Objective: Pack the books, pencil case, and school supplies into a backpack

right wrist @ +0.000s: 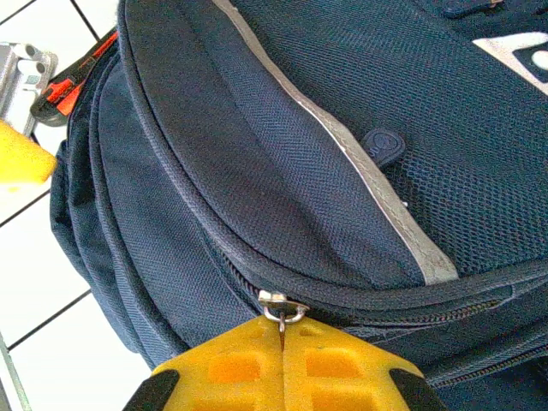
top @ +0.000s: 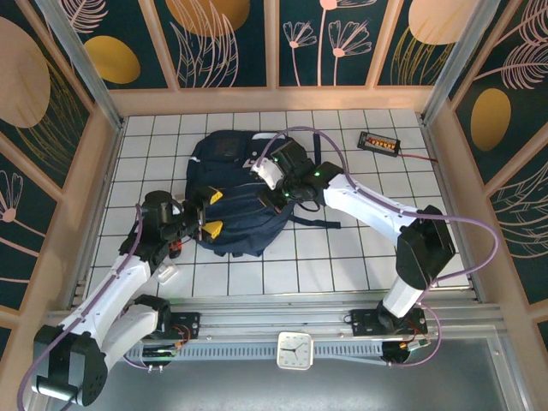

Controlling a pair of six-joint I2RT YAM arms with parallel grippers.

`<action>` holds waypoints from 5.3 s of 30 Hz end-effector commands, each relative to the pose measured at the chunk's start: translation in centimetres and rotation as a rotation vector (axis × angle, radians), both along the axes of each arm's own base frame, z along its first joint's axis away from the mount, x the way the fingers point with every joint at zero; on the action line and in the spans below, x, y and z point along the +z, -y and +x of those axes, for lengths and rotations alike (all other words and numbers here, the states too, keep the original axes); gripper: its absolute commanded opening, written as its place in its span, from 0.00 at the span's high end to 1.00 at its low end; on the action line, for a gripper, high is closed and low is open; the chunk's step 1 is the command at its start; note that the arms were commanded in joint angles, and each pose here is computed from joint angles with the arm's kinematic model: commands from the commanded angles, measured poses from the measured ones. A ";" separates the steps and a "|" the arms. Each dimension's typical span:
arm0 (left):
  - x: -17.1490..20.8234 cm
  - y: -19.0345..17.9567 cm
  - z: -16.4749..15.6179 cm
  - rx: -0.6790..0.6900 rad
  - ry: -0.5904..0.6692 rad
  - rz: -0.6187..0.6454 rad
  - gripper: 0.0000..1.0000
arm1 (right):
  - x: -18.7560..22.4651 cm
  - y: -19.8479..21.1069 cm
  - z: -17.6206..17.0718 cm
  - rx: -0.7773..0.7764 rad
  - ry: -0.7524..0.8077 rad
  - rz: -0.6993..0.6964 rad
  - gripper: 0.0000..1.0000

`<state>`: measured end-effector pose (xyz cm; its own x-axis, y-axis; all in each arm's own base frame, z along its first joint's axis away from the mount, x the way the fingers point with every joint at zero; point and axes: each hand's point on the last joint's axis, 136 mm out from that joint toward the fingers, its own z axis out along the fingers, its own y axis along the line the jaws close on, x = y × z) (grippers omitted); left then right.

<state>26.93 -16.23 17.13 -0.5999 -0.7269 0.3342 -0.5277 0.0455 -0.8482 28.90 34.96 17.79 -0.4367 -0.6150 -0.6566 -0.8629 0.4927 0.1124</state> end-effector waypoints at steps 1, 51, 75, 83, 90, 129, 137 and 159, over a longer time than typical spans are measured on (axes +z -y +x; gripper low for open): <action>-0.4 0.3 0.5 0.014 -0.004 -0.032 0.15 | 2.7 -2.3 0.2 0.026 0.045 0.084 1.00; -4.2 -0.9 -0.6 0.030 -0.028 0.077 1.00 | -2.8 7.0 9.0 0.062 0.111 -0.090 0.98; -1.3 0.5 3.8 0.023 0.080 0.045 1.00 | 15.2 16.6 11.7 -0.835 -0.073 0.653 0.01; -0.5 0.7 4.7 0.047 0.114 0.019 1.00 | 6.7 23.0 7.3 -1.146 -0.421 0.693 0.01; 0.0 3.3 6.4 0.001 0.128 0.016 1.00 | 6.9 24.5 6.1 -1.175 -0.383 0.727 0.01; 12.8 13.2 4.4 -0.200 0.439 0.161 0.01 | 16.3 24.9 8.9 -1.040 -0.072 0.776 0.01; 18.6 7.8 4.6 -0.099 0.663 0.531 0.01 | 22.1 26.3 8.3 -0.857 0.458 0.882 0.01; 15.2 -8.6 3.3 0.361 0.774 1.432 0.01 | 13.3 30.7 8.5 -0.946 0.620 0.555 0.01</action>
<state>30.44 -10.56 32.66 -0.1197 -0.3705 -0.9211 -0.0435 0.9288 -0.3679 38.08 7.37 33.64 -0.0011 0.2630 -0.9648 -0.3262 0.9119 0.2489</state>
